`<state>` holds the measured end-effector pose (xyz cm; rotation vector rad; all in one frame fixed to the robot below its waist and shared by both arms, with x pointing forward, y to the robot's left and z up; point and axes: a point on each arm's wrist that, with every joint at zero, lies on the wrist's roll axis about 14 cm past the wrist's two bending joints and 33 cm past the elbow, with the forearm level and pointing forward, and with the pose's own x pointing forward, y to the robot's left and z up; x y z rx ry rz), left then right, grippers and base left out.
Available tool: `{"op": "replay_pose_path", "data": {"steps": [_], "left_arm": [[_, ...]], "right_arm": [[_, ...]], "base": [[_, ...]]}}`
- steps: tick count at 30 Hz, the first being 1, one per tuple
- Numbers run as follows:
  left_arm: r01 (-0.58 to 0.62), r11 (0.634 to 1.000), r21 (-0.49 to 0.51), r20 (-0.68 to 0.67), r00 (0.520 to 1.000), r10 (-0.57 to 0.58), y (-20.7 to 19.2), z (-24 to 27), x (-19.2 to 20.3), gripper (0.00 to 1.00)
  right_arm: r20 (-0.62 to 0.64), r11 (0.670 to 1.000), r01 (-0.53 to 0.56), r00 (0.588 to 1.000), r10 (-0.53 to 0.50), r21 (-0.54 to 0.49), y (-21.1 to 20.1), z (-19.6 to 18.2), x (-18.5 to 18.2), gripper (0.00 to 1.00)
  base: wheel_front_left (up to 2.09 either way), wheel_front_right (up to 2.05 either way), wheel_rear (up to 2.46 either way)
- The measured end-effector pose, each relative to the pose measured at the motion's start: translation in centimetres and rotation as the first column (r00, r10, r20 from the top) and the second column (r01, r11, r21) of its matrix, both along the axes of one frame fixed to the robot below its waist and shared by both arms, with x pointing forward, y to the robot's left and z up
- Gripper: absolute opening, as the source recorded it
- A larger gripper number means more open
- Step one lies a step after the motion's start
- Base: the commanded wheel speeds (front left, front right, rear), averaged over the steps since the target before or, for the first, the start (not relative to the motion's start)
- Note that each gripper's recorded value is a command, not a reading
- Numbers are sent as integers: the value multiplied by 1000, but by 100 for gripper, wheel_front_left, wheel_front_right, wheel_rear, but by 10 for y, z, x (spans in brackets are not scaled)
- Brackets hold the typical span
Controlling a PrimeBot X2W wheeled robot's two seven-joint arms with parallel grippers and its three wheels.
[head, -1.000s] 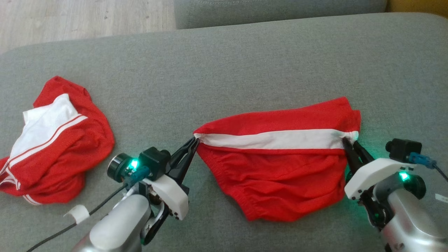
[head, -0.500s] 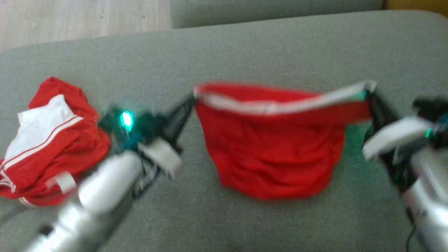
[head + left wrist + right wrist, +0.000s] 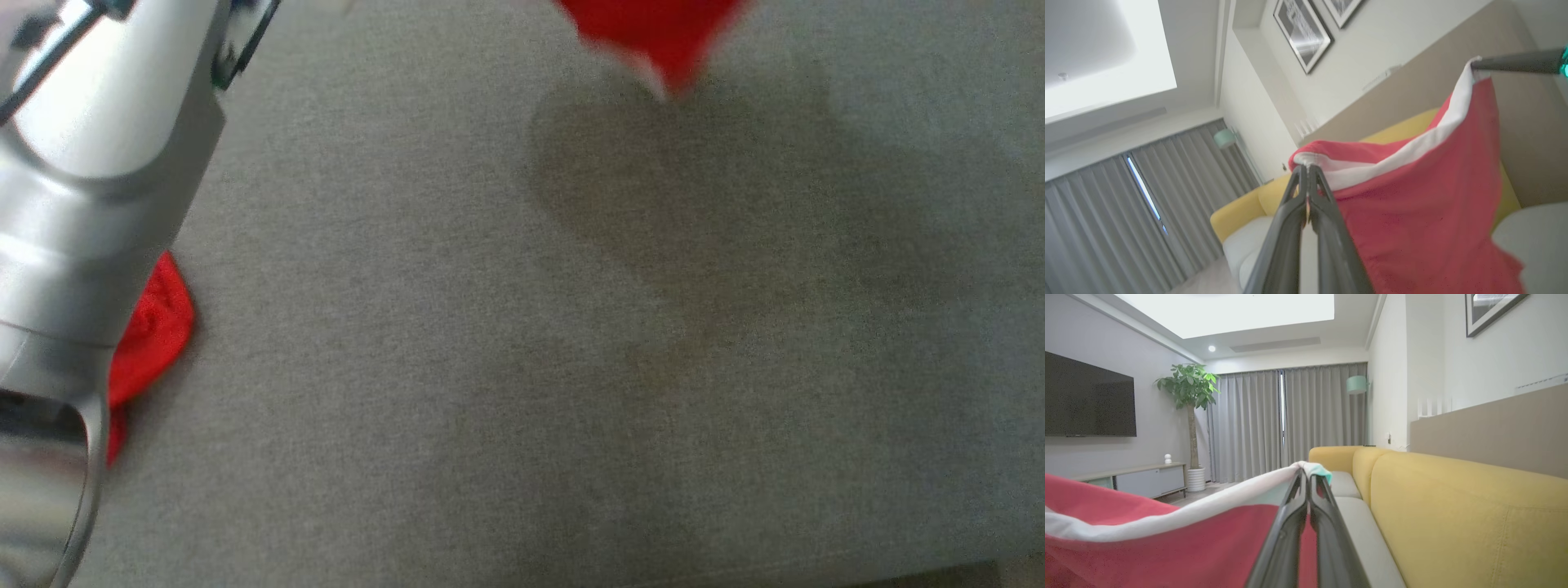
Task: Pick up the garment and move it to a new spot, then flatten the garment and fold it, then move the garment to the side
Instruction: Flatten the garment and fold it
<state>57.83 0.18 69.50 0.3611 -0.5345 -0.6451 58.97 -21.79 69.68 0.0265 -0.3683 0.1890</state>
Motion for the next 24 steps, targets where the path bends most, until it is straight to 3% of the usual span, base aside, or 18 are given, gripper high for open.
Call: {"op": "replay_pose_path", "data": {"steps": [4,7,12,16,24], "left_arm": [[46,996,-78,69,997,-40,-10,22,-11,0],[76,992,-99,17,997,-75,-14,-6,-27,0],[67,993,-99,-233,968,-89,-10,-106,-65,0],[45,993,-113,-415,905,-88,-5,-170,-109,0],[53,994,-97,-696,710,-106,-2,-263,-217,0]], "right_arm": [[44,1000,29,999,-29,8,-15,6,0,0],[35,999,34,999,-34,11,-22,-4,-8,0],[-175,999,42,984,-36,32,-28,-97,-40,0],[-345,995,78,937,-52,63,-37,-169,-85,0],[-560,981,156,826,-64,119,-45,-242,-183,0]], "base": [[0,0,0],[0,0,0],[0,0,0],[0,0,0],[0,0,0]]}}
